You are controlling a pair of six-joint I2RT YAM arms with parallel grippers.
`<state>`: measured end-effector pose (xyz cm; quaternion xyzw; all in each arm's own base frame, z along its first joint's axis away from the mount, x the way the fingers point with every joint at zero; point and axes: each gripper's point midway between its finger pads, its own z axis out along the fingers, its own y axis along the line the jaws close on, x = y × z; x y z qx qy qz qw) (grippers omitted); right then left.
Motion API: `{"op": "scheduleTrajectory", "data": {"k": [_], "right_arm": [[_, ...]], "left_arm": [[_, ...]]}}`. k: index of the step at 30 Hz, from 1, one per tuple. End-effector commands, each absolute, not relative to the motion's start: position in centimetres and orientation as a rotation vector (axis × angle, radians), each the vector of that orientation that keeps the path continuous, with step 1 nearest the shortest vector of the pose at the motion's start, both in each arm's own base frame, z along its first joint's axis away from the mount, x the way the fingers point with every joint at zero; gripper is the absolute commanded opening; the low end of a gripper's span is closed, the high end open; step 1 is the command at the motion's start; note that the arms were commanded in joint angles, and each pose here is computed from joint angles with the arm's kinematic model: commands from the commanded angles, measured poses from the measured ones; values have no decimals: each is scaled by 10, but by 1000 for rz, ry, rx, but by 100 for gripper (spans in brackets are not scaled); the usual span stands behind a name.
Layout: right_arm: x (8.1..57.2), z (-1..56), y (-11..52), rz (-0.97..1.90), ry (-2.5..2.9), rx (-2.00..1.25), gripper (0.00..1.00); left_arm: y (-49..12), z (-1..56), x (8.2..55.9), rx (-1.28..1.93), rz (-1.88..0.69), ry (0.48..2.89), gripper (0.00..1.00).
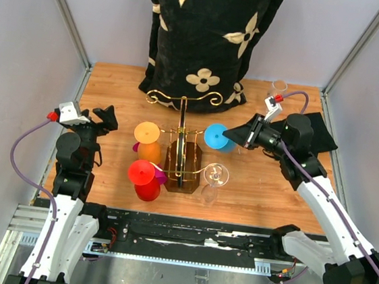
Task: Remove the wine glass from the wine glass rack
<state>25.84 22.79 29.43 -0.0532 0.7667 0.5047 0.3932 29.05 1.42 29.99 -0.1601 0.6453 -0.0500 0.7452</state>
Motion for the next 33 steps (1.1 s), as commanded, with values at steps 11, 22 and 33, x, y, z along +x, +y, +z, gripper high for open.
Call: {"op": "scheduleTrajectory", "data": {"k": [11, 22, 33], "right_arm": [[277, 311, 227, 1291, 1867, -70, 1], [260, 327, 273, 1374, 1844, -242, 1], [253, 320, 267, 1277, 1876, -235, 1]], "left_arm": [[14, 305, 288, -359, -117, 1400, 91], [15, 305, 286, -353, -104, 1403, 92], [11, 304, 287, -351, -132, 1397, 93]]}}
